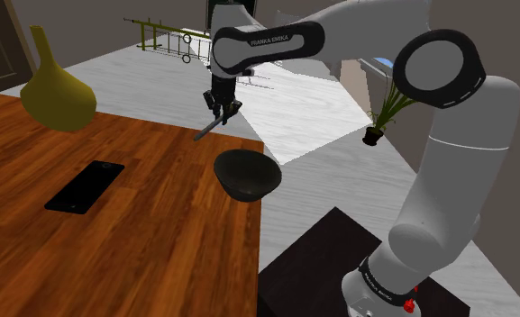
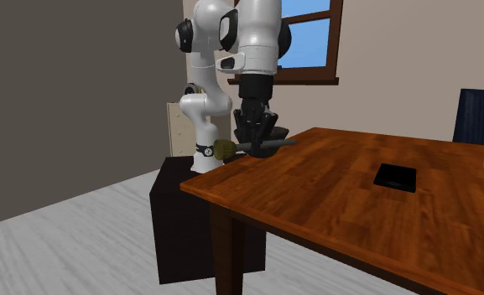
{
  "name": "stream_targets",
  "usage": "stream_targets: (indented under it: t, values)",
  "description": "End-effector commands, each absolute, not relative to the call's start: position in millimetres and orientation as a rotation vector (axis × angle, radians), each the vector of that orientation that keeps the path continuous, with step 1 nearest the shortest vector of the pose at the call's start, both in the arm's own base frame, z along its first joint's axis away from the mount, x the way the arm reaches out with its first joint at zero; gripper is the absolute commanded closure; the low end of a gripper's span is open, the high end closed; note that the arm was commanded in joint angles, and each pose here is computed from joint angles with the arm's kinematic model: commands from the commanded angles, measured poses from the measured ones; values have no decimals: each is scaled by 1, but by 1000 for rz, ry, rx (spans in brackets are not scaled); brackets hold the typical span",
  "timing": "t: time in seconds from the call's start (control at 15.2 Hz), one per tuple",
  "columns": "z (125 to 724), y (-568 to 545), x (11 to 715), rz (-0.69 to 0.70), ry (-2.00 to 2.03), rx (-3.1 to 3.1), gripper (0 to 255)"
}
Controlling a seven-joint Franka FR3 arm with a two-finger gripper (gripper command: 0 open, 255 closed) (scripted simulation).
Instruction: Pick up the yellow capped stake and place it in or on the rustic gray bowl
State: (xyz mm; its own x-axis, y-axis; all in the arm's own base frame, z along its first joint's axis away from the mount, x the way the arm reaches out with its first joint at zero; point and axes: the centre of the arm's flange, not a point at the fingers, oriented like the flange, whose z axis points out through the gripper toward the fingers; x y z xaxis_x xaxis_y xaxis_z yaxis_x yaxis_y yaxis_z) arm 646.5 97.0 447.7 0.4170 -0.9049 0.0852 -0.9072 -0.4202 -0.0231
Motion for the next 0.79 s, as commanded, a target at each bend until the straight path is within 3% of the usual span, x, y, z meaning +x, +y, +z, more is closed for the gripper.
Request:
stream_targets:
  t: [0.0,0.73]
  values:
    - [458,96,646,131,-1677,2622,255]
    - [516,96,646,131,-1677,2622,255]
